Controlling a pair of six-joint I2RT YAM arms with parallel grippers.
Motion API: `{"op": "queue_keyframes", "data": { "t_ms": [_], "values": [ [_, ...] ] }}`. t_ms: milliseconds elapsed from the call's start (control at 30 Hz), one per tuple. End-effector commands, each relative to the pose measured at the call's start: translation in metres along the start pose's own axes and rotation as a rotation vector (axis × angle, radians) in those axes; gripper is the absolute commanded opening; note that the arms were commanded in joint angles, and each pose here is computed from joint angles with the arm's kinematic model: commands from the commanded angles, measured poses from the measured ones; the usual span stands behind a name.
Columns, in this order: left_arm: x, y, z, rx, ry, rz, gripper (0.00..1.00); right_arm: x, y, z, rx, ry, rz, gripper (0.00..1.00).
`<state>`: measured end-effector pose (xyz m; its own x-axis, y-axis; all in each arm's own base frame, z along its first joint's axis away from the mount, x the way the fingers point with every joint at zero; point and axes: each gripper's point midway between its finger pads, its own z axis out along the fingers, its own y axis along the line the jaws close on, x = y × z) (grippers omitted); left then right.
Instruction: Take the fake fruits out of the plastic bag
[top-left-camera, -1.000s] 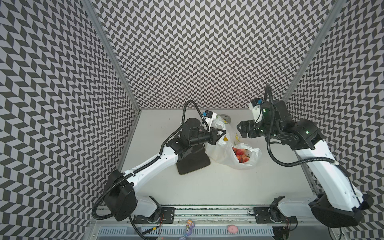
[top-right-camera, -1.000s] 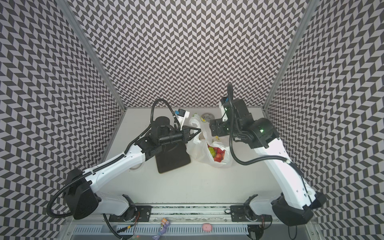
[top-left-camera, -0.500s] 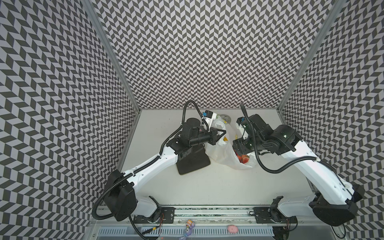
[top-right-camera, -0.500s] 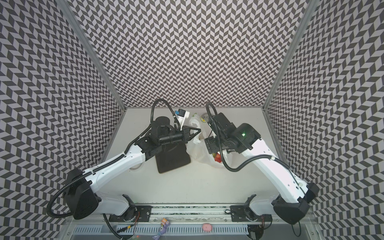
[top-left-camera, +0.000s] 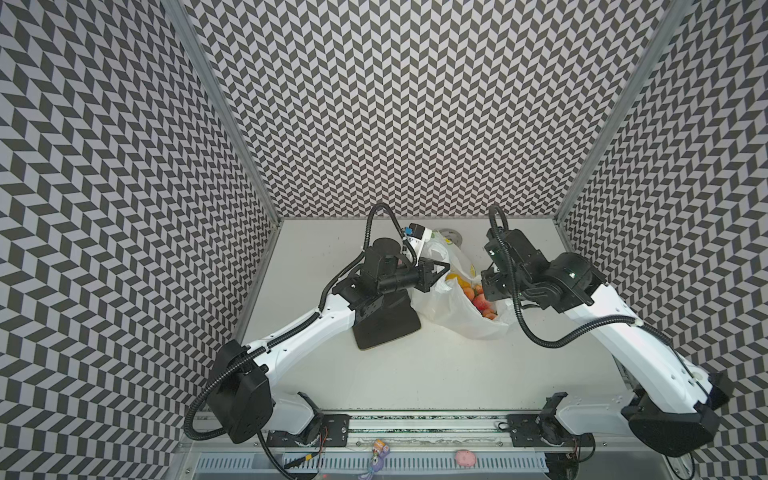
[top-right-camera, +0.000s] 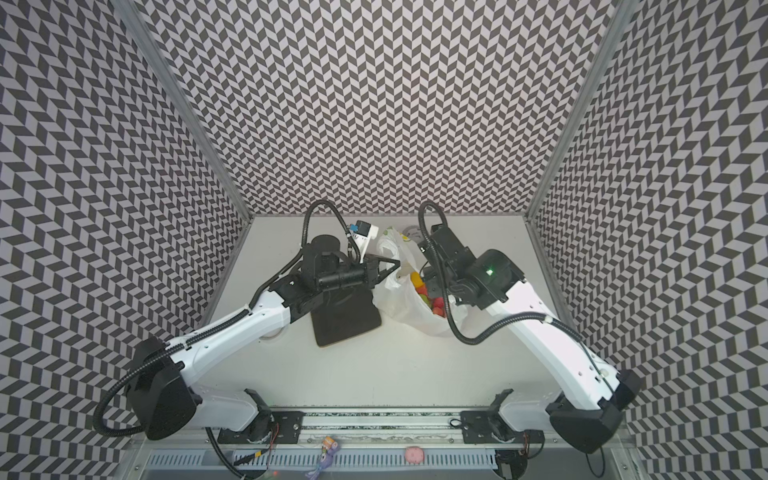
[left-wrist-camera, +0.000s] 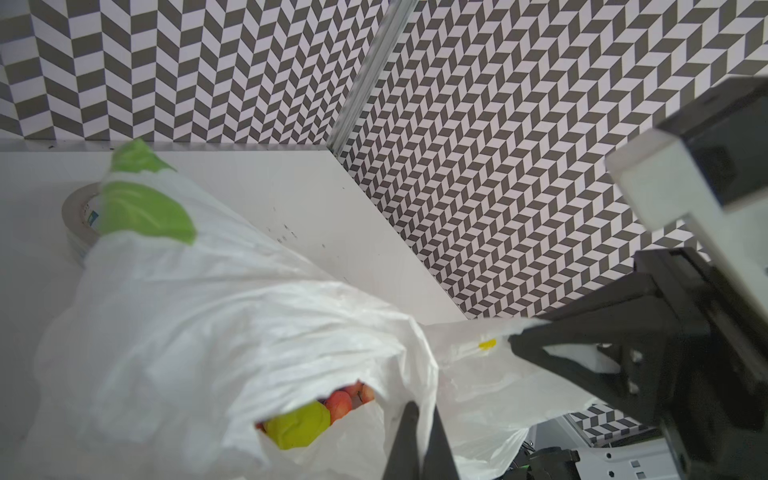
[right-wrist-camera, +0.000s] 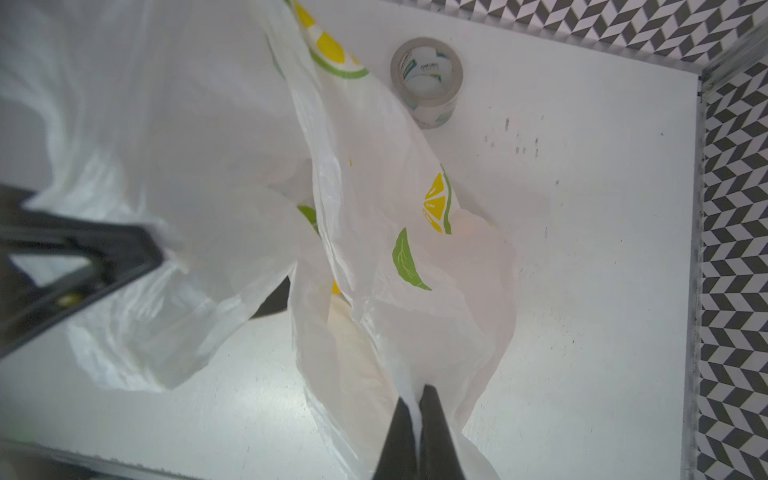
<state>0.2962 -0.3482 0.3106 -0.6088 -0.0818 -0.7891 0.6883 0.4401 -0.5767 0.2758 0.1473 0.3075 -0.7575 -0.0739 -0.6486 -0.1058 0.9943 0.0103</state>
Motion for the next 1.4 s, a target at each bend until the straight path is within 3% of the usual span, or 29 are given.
{"op": "queue_keyframes", "data": {
  "t_ms": [0,167,400,567,700,967,1067,1167,1267,1367],
  "values": [
    [-0.033,-0.009,-0.003,0.009,-0.069,0.061,0.00,-0.063,-0.017,-0.025,-0.018,-0.260,0.213,0.00],
    [-0.059,-0.019,0.004,0.046,-0.087,0.117,0.00,-0.110,-0.042,-0.050,-0.072,-0.480,0.415,0.00],
    [-0.063,-0.027,-0.004,0.088,-0.099,0.147,0.00,-0.118,-0.075,-0.069,0.004,-0.586,0.519,0.00],
    [-0.059,-0.024,-0.011,0.108,-0.086,0.171,0.00,-0.091,-0.102,-0.070,0.097,-0.580,0.557,0.00],
    [-0.046,-0.007,-0.013,0.085,-0.054,0.152,0.00,-0.047,-0.118,-0.050,0.194,-0.499,0.573,0.00],
    [0.036,0.006,-0.025,0.042,0.162,0.035,0.00,0.032,-0.127,-0.023,0.228,-0.312,0.645,0.06],
    [0.065,0.006,-0.032,0.002,0.219,-0.005,0.00,0.038,-0.123,-0.019,0.215,-0.281,0.648,0.17],
    [0.074,0.011,-0.035,-0.032,0.224,-0.036,0.00,0.025,-0.120,-0.027,0.201,-0.291,0.619,0.39],
    [0.069,0.015,-0.032,-0.059,0.208,-0.036,0.00,-0.001,-0.123,-0.054,0.207,-0.345,0.581,0.59],
    [0.066,0.016,-0.025,-0.054,0.202,-0.049,0.00,-0.029,-0.131,-0.090,0.220,-0.423,0.562,0.67]
  ]
}}
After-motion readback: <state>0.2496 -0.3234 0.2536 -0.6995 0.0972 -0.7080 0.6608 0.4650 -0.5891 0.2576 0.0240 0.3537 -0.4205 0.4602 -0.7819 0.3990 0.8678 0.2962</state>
